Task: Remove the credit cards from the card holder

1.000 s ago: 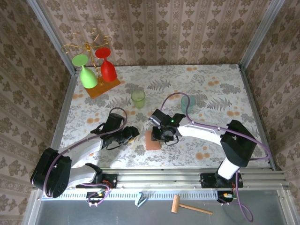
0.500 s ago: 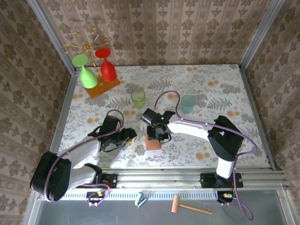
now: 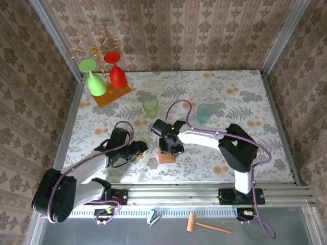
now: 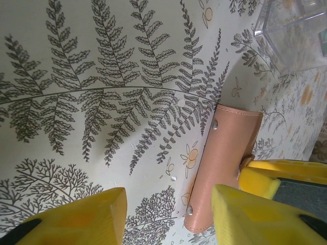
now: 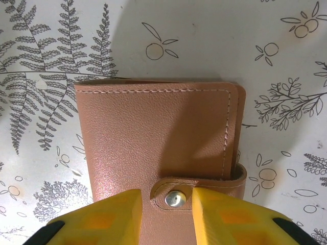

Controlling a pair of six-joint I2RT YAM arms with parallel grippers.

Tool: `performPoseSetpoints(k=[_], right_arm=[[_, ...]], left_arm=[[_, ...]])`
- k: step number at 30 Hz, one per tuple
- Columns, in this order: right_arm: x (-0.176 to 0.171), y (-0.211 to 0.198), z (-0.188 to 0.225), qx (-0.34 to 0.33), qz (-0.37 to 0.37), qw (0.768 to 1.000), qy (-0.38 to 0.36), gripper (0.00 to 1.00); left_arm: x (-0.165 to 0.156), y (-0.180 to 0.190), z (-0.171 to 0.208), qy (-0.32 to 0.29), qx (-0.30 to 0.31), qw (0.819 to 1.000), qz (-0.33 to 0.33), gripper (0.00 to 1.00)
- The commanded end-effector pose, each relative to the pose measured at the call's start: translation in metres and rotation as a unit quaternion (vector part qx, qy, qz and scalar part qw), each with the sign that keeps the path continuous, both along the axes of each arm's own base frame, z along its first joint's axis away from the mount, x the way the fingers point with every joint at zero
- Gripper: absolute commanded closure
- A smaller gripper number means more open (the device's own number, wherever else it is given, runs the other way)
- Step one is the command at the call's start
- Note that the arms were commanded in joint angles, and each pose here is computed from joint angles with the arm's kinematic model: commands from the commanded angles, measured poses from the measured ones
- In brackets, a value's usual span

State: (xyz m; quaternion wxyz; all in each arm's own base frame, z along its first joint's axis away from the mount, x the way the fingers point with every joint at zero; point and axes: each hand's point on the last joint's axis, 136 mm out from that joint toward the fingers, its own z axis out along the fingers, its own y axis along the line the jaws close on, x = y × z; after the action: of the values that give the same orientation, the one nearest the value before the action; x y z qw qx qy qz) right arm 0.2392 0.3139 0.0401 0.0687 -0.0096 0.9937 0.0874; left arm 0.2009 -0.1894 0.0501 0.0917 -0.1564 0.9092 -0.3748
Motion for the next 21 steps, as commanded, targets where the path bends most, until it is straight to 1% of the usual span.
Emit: performPoseSetpoints(k=[1,3,13,21], right_arm=[[0.003,-0.002,-0.005,-0.020,0.004,1.000,-0.003,0.69],[0.002,-0.002,-0.008,-0.021,0.004,1.000,0.001,0.71],[0.000,-0.008,-0.021,-0.032,0.000,0.999,0.010,0.72],[0.000,-0.008,-0.025,-0.026,-0.002,1.000,0.011,0.80]], left_arm=[[-0.003,0.003,-0.002,-0.004,0.000,1.000,-0.004,0.52],[-0.004,0.003,-0.002,-0.003,0.000,1.000,-0.004,0.52],[-0.003,0.001,-0.001,0.000,-0.002,1.000,-0.008,0.52],[0.002,-0.006,0.008,-0.009,-0.014,1.000,-0.014,0.52]])
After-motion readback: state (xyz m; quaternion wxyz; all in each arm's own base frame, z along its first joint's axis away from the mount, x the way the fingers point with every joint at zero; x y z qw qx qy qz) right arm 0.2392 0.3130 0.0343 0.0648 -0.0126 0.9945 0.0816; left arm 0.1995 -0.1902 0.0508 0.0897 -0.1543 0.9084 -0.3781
